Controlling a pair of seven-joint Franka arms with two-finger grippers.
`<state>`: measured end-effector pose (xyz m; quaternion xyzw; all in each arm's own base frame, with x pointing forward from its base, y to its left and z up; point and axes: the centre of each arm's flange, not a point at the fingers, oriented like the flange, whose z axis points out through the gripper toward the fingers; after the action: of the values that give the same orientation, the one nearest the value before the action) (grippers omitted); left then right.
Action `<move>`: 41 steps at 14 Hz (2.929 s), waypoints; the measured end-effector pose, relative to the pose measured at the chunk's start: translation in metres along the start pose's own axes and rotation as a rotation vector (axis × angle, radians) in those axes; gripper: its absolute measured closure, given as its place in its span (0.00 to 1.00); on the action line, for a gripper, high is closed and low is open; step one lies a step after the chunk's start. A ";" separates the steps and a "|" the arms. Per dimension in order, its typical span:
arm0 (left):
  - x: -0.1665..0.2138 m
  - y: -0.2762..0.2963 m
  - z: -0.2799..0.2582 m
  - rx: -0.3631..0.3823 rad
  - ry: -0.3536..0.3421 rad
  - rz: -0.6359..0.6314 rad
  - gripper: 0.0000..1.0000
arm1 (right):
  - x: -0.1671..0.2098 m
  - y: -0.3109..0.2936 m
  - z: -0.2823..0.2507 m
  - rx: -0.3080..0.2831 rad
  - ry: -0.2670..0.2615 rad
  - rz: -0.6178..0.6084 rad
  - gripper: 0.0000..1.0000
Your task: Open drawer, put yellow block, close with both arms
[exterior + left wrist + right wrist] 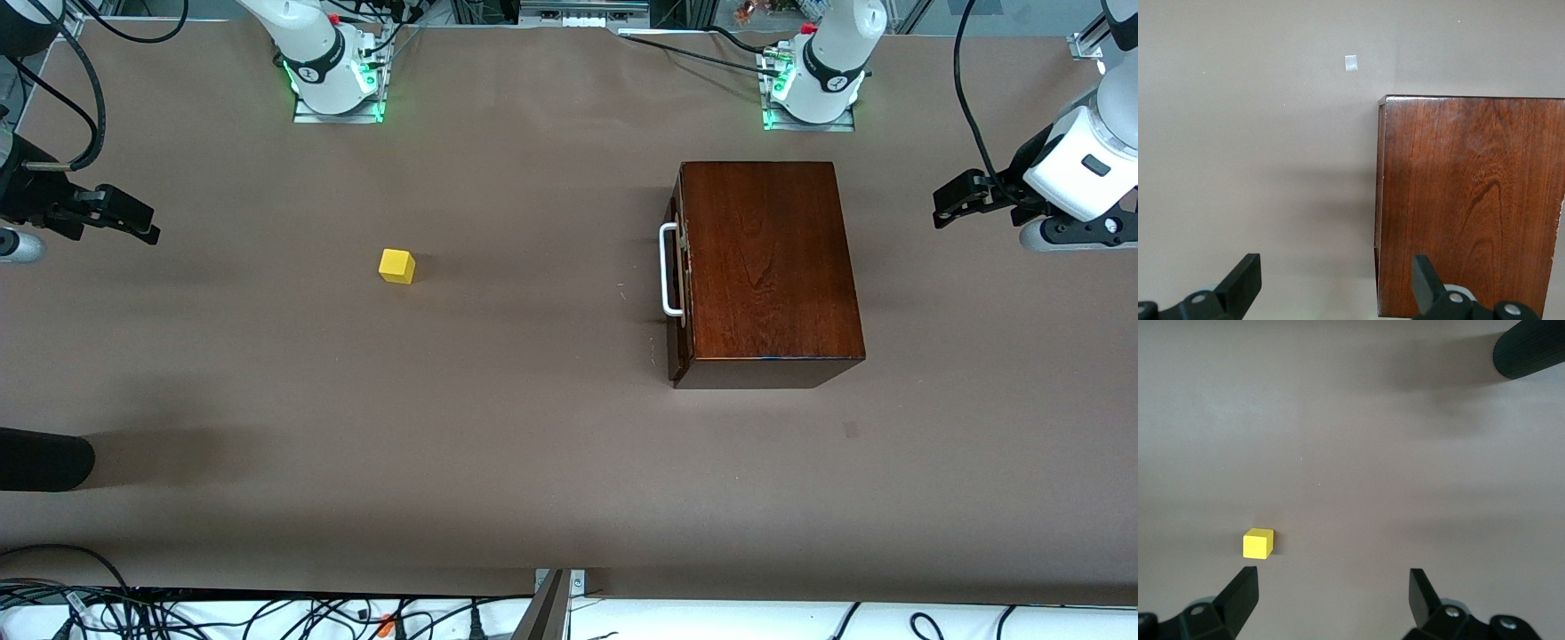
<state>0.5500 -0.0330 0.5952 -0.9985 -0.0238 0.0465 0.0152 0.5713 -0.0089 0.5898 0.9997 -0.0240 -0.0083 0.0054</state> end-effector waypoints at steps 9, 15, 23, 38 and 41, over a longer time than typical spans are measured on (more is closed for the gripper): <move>0.000 0.003 0.000 0.000 0.000 0.005 0.00 | 0.000 0.000 0.000 0.000 0.000 0.000 0.00; 0.007 0.009 0.010 0.002 -0.010 0.016 0.00 | 0.000 0.000 0.000 0.000 0.000 0.000 0.00; 0.011 0.101 0.032 0.000 -0.003 0.137 0.00 | 0.000 0.000 -0.002 0.000 0.003 0.000 0.00; -0.029 0.363 0.168 0.092 0.013 0.208 0.00 | 0.000 0.000 -0.003 0.000 0.006 0.001 0.00; -0.041 0.395 0.212 0.200 0.044 0.204 0.00 | 0.000 0.000 -0.003 0.000 0.006 0.001 0.00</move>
<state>0.5077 -0.4231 0.3752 -0.9901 0.0828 0.0278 0.1103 0.5714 -0.0092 0.5928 0.9997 -0.0243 -0.0055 0.0053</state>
